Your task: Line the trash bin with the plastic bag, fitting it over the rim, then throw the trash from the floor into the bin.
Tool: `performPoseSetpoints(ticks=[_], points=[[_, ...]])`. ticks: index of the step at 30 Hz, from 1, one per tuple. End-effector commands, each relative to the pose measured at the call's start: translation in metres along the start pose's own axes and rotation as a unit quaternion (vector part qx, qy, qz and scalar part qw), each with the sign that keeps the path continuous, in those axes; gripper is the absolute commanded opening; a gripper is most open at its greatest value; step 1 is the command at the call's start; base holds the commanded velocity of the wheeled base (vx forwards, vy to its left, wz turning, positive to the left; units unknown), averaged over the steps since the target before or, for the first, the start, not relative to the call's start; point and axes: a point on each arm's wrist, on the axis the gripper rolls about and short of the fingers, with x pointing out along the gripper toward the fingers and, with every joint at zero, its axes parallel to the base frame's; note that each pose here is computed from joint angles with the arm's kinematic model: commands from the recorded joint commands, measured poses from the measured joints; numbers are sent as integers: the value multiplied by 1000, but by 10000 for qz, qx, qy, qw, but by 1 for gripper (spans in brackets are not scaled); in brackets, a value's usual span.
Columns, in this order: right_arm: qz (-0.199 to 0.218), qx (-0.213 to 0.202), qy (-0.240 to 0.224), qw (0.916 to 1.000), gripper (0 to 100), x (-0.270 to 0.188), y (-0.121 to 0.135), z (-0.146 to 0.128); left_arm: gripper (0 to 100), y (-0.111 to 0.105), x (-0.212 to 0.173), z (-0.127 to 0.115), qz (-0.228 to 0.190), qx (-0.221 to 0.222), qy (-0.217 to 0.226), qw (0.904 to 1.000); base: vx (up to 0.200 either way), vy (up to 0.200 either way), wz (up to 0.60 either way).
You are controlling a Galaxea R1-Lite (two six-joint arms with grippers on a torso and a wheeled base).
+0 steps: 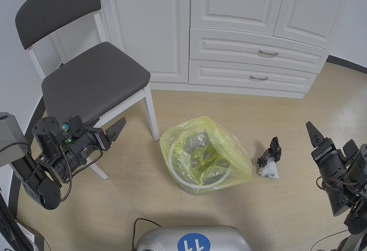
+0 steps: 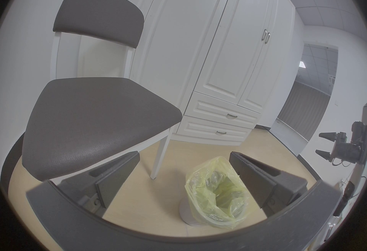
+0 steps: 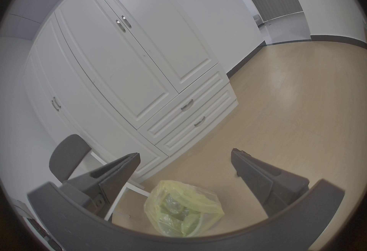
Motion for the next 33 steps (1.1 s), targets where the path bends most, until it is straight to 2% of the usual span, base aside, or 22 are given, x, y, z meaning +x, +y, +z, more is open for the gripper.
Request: performPoseSetpoints(ticks=[1, 10, 15, 27, 33], points=[[-46, -75, 54, 9999, 100, 0, -2, -3, 100, 1, 1, 0, 18, -9, -2, 10000, 0, 0, 0], [-19, -98, 117, 9999, 100, -2, -1, -6, 100, 6, 1, 4, 85, -5, -87, 9999, 0, 0, 0], [-106, -122, 88, 9998, 100, -5, 1, -10, 100, 16, 1, 13, 160, -16, -267, 9995, 0, 0, 0], [-105, -149, 146, 9997, 100, -6, 0, -12, 100, 27, 1, 16, 276, -70, -303, 9991, 0, 0, 0], [30, -124, 236, 9996, 100, -11, 5, -15, 100, 28, 2, 12, 285, -78, -236, 9993, 0, 0, 0]])
